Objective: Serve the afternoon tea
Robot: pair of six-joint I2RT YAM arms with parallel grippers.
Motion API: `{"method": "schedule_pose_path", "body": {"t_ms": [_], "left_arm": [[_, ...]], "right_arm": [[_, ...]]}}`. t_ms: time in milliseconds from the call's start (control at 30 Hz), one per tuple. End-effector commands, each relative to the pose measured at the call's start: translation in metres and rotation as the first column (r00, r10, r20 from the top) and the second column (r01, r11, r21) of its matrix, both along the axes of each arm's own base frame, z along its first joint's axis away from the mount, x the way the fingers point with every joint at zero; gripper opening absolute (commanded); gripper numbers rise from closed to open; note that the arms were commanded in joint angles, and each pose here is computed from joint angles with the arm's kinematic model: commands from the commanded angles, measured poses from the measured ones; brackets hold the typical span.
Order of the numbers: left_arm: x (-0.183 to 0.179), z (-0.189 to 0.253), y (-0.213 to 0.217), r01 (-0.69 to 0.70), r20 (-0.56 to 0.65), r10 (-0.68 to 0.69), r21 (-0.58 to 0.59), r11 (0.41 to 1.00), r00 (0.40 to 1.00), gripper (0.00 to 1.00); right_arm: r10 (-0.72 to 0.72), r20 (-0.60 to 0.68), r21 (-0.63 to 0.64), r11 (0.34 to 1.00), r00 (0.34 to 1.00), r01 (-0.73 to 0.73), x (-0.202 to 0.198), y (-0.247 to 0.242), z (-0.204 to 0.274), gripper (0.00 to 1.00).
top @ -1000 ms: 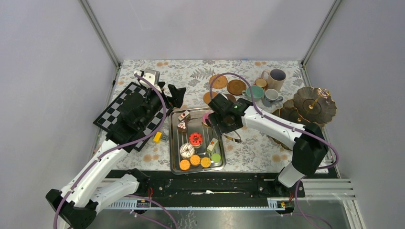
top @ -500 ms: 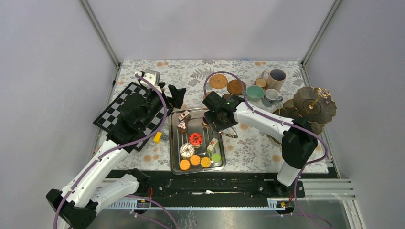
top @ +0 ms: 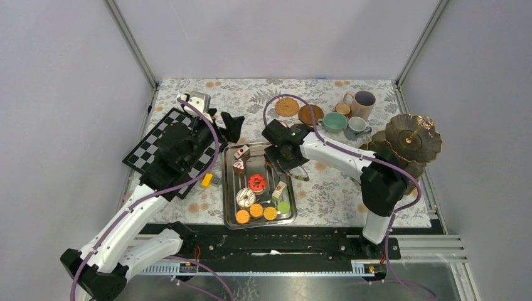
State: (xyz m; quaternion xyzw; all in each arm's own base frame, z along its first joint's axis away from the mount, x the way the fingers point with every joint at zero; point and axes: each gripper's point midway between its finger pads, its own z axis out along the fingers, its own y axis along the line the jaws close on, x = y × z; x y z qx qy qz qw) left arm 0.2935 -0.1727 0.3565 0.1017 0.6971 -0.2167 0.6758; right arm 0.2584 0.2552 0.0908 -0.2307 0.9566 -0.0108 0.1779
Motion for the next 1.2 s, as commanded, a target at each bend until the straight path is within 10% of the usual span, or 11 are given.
{"method": "schedule_pose_path", "body": {"t_ms": [0,867,1167], "left_arm": [[-0.001,0.019,0.005,-0.019,0.066,0.021,-0.029,0.999,0.998,0.99],[-0.001,0.022,0.0,0.002,0.071,0.001,-0.045,0.999,0.997,0.99],[-0.008,0.029,-0.005,0.045,0.078,-0.039,-0.076,0.996,0.996,0.99]], "right_arm": [[0.014,0.043,0.001,1.0,0.999,-0.014,0.011,0.008,0.009,0.77],[-0.123,0.226,0.147,0.985,0.966,0.091,0.005,-0.016,0.065,0.62],[-0.422,0.28,0.192,0.904,0.862,0.381,-0.017,-0.093,0.069,0.62]]}}
